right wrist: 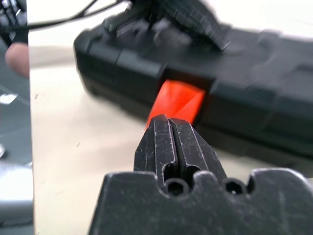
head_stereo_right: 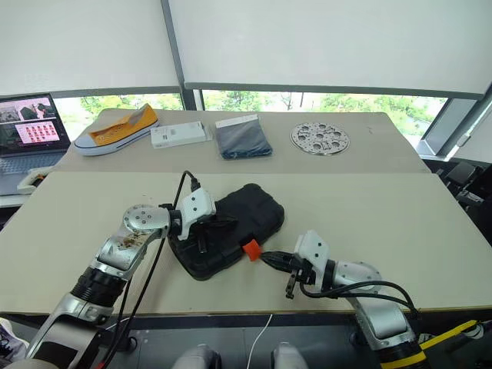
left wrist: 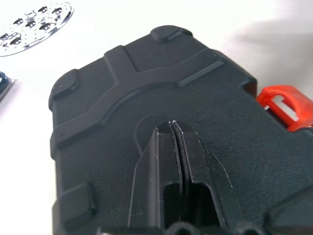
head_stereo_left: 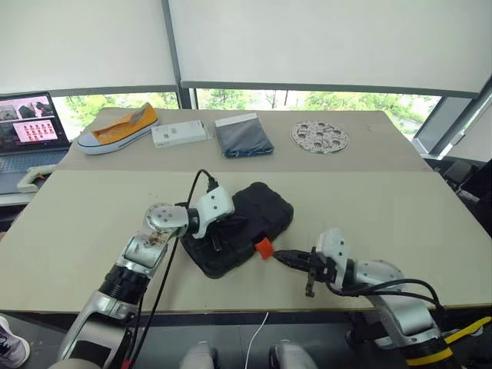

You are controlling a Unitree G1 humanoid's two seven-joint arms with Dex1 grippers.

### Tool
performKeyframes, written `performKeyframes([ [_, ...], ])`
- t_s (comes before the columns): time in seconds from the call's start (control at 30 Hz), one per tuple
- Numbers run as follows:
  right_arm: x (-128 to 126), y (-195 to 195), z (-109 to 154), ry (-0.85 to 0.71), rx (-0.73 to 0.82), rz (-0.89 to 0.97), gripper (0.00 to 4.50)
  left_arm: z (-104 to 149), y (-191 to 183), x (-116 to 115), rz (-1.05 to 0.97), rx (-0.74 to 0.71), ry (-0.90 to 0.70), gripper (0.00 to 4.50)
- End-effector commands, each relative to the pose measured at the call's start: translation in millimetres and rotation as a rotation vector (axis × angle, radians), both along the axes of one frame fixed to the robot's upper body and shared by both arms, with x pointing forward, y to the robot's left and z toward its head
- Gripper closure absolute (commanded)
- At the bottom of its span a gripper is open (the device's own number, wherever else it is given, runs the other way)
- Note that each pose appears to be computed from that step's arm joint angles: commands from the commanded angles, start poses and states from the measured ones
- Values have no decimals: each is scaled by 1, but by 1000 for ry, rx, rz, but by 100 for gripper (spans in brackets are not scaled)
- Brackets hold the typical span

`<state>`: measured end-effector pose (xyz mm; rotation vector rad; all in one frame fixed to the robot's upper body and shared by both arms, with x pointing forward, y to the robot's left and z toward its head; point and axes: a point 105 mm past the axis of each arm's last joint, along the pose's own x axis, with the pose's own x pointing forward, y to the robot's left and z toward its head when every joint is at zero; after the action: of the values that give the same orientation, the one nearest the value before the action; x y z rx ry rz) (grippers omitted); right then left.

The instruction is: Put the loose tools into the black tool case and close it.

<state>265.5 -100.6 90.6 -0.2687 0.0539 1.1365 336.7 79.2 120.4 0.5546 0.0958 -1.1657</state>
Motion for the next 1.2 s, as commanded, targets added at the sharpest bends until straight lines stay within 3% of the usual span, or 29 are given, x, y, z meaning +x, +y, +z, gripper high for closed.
performKeyframes([
  [0.03, 6, 6, 1, -25, -1, -5, 450, -44, 10, -11, 31, 73, 169, 439],
  [0.37, 16, 5, -3, 0, 10, -55, 450, -43, 14, -12, 52, 59, 187, 439],
  [0.53, -16, 1, 1, 36, 26, 62, 450, -46, 18, -13, 67, 60, 196, 439],
  [0.63, -21, 2, 12, 21, 64, 86, 450, -46, 18, -13, 69, 57, 198, 439],
  [0.77, -10, 10, 20, -10, 74, 68, 450, -49, 17, -12, 77, 64, 202, 439],
  [0.9, 2, 14, 8, -15, 3, 57, 450, -48, 20, -10, 82, 76, 203, 439],
  [1.2, 23, 22, -4, -12, -4, 20, 450, -45, 22, -7, 88, 78, 200, 439],
])
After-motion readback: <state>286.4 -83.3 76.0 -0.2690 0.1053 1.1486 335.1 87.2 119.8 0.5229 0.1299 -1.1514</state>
